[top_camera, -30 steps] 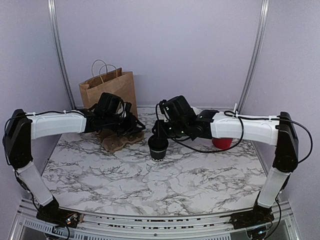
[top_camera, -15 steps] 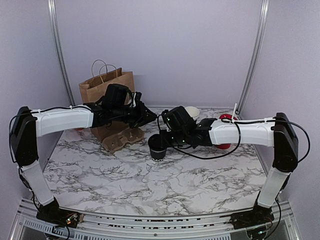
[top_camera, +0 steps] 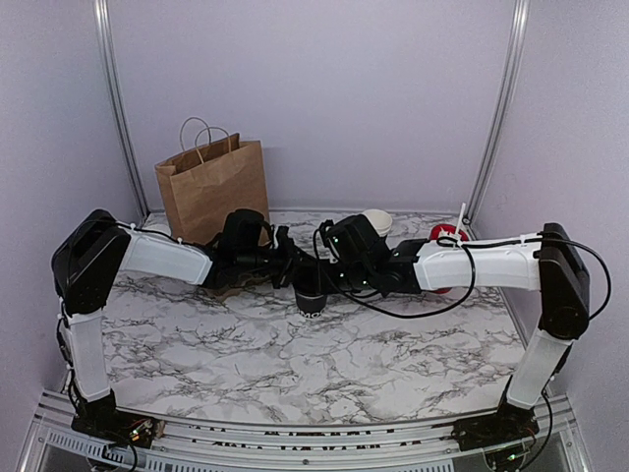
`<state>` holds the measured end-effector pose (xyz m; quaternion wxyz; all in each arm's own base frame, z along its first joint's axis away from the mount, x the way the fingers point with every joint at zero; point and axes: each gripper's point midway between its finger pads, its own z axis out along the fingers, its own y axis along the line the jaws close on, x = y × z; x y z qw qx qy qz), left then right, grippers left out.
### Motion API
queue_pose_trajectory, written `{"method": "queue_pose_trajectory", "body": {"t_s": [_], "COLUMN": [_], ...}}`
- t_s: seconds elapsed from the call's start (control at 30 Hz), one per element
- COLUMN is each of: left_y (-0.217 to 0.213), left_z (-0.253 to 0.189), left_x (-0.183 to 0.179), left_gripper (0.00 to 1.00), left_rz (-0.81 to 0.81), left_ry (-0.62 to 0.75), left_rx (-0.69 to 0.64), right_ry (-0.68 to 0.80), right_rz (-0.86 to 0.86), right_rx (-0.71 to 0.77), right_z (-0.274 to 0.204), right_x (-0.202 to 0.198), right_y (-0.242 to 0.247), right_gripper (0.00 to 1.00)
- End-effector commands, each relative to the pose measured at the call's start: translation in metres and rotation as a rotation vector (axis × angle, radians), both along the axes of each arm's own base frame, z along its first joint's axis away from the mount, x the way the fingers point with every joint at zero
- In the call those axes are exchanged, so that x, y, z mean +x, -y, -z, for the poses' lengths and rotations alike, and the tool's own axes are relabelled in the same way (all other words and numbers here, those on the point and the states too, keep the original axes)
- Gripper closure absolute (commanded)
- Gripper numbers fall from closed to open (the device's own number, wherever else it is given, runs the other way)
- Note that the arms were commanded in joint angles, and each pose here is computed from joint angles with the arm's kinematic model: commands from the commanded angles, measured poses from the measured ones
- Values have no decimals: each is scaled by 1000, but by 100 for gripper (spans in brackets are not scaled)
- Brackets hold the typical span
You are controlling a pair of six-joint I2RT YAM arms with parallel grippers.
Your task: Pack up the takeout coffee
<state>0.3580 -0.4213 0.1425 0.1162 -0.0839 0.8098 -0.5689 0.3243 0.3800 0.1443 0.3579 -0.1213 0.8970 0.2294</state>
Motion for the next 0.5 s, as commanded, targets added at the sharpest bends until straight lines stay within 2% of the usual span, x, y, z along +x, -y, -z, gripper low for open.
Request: {"method": "queue_pose_trajectory", "body": {"t_s": [0.0,0.3,0.47], "left_y": [-1,8,7], "left_z": [16,-76,-82], "left_x": [-1,5,6], "left_gripper": [91,89,89], "left_rz": [-18,9,9], "left_ry": [-55,83,88], "left_rx": [2,-121,-127], "right_ry": [-11,-23,-24], "right_rz": [4,0,1], "right_rx": [2,-24,-30], "right_z": [4,10,12], "right_x": [1,1,2], "right_y": [0,-1,0], "right_gripper": [94,94,94]}}
